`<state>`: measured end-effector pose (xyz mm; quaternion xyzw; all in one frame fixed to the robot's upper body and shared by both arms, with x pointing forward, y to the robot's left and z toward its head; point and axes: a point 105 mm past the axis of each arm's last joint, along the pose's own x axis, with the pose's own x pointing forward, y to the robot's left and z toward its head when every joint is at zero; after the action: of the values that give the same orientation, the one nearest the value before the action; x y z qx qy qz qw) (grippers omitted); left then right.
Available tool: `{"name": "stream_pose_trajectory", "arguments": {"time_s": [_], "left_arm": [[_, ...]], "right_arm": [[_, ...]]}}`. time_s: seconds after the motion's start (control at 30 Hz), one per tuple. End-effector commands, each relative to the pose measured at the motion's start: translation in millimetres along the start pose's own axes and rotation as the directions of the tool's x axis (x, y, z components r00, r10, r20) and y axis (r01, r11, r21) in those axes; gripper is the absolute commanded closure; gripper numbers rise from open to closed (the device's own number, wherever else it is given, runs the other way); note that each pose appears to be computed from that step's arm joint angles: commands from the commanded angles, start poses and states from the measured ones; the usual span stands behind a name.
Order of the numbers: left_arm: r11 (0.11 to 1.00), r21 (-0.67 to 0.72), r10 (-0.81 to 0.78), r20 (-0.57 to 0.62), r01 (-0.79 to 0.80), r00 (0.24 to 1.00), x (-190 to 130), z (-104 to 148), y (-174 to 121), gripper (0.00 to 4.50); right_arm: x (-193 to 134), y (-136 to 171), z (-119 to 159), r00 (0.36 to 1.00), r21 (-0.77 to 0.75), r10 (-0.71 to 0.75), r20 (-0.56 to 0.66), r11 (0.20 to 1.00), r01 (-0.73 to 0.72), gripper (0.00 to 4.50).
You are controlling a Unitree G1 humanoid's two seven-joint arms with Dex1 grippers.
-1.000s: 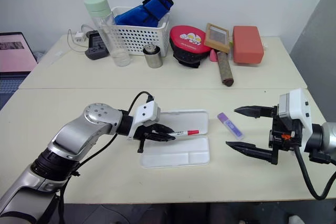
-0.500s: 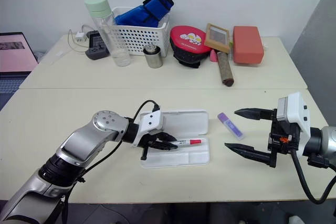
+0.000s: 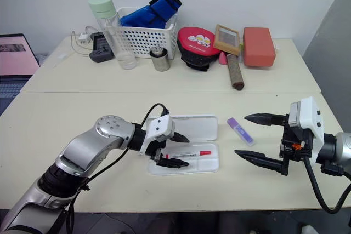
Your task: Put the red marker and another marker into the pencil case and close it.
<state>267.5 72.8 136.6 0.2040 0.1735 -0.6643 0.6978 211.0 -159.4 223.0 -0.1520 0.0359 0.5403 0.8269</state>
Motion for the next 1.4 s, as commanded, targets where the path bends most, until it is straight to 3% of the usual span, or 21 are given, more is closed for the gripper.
{"name": "stream_pose_trajectory", "arguments": {"time_s": [0.03,0.17,0.27,0.4,0.53,0.7,0.93,1.3,1.4], "left_arm": [[1.0,0.029,-0.001,0.162,-0.004,0.987,-18,44,-4,0.07],[0.999,0.025,0.024,0.302,-0.033,0.953,-33,76,-2,0.07],[0.995,0.024,0.084,0.344,-0.098,0.935,-38,87,6,0.07],[0.982,0.036,0.151,0.427,-0.183,0.892,-43,104,16,0.07],[0.974,0.068,0.161,0.472,-0.217,0.867,-44,113,17,0.07],[0.977,0.128,0.097,0.44,-0.169,0.893,-40,105,5,0.07],[0.975,0.168,0.061,0.423,-0.144,0.904,-39,101,0,0.07],[0.972,0.214,0.017,0.364,-0.101,0.931,-39,89,-5,0.07],[0.972,0.215,0.015,0.359,-0.099,0.933,-41,87,-5,0.0]], "right_arm": [[-1,2,7,1.0,-0.028,-0.001,0.015,1.0,0.002,0.0],[-1,-6,3,0.999,-0.012,-0.037,0.017,0.999,0.037,0.0],[-1,-13,0,0.997,-0.008,-0.072,0.013,0.997,0.072,0.0],[2,-60,-22,0.951,0.017,-0.307,-0.045,0.951,0.308,0.0],[5,-81,-36,0.92,0.066,-0.385,-0.074,0.918,0.39,0.0],[19,-87,-79,0.895,0.128,-0.378,-0.237,0.901,0.415,0.0],[46,-84,-117,0.867,0.186,-0.348,-0.356,0.883,0.431,0.0],[55,-79,-143,0.837,0.192,-0.321,-0.443,0.878,0.438,0.0],[55,-79,-146,0.832,0.203,-0.316,-0.457,0.873,0.443,0.46]]}}
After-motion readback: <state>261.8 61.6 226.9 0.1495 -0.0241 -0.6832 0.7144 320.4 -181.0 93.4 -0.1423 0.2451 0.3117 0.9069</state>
